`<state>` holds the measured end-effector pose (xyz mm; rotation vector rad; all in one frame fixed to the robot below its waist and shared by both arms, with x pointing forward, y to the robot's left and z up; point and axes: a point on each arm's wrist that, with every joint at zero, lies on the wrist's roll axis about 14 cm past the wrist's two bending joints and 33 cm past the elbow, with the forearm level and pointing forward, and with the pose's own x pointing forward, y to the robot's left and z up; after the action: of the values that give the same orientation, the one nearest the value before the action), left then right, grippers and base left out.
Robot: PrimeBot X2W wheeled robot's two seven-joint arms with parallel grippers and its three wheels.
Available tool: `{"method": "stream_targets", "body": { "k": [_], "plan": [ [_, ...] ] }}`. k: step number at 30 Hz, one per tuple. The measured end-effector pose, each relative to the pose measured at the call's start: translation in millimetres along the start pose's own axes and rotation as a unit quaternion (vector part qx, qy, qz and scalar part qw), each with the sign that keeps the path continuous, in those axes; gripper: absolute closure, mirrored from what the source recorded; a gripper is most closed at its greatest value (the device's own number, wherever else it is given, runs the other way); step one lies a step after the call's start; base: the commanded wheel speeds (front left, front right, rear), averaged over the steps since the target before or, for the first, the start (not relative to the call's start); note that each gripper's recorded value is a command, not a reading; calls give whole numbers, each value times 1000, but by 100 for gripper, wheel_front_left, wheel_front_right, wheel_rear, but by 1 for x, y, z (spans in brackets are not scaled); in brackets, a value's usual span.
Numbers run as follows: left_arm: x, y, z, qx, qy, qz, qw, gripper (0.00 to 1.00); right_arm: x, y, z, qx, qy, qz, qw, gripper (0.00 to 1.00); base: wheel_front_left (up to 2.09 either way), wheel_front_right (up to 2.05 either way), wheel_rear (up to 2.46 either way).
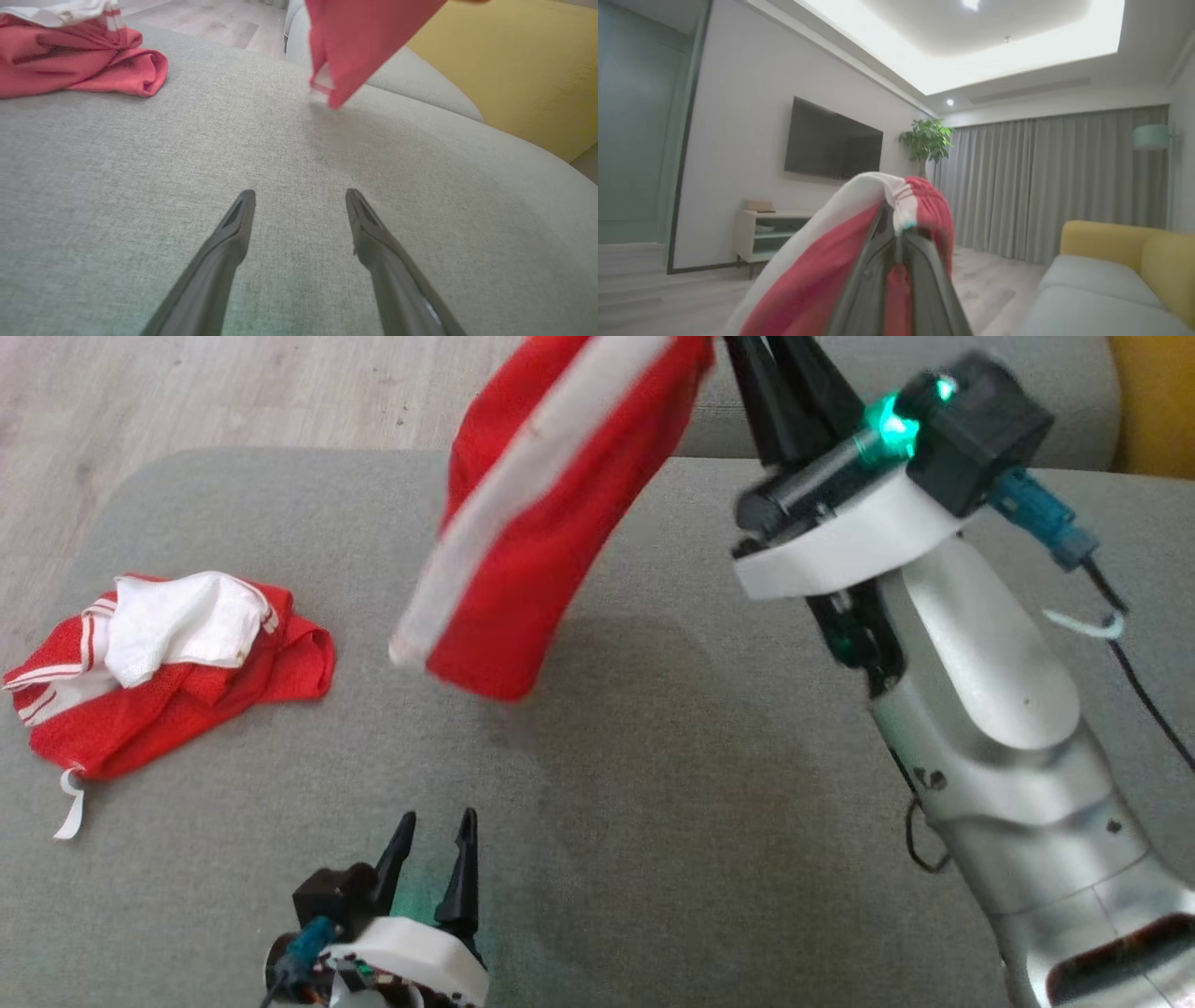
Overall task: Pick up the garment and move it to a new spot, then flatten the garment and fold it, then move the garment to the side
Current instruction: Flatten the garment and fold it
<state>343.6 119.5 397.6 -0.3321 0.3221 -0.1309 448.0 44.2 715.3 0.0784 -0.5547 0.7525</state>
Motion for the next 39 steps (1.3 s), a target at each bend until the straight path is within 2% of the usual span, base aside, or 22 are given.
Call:
{"method": "stream_targets", "body": {
  "k": [3,5,8,11,13,14,15,23,25,29,33,39],
  "plan": [
    [1,2,1,-2,-1,3,1000,0,-34,-28,-56,4,87,-56,995,100,0,0,0],
    [1,1,-1,-3,1,2,1000,0,-79,-40,-108,15,172,-92,981,100,0,0,0],
    [1,1,-10,-4,14,2,1000,0,-178,-43,-181,30,314,-131,940,100,0,0,0],
    [4,-1,-13,-4,21,-2,1000,0,-272,-45,-214,48,414,-176,892,100,0,0,0],
    [6,-4,-15,-3,25,-6,1000,0,-304,-48,-218,51,440,-196,875,64,0,0,0],
    [8,-5,-16,-1,27,-9,1000,0,-311,-51,-217,52,443,-205,871,32,0,0,0],
    [9,-6,-16,2,28,-12,1000,0,-314,-53,-215,53,440,-212,871,0,0,0,0],
    [18,-10,-6,28,14,-15,999,0,-319,-74,-197,36,420,-242,874,0,0,0,0],
    [20,-9,2,36,2,-10,999,0,-315,-86,-188,16,406,-250,879,0,0,0,0],
    [22,-6,26,60,-37,1,998,0,-293,-115,-152,-34,343,-277,897,0,0,0,0],
    [17,-5,44,84,-69,7,994,0,-281,-103,-137,-37,307,-284,908,0,0,0,0],
    [5,-3,45,96,-79,16,992,0,-299,-80,-140,-23,322,-289,902,0,0,0,0]
  ]
}}
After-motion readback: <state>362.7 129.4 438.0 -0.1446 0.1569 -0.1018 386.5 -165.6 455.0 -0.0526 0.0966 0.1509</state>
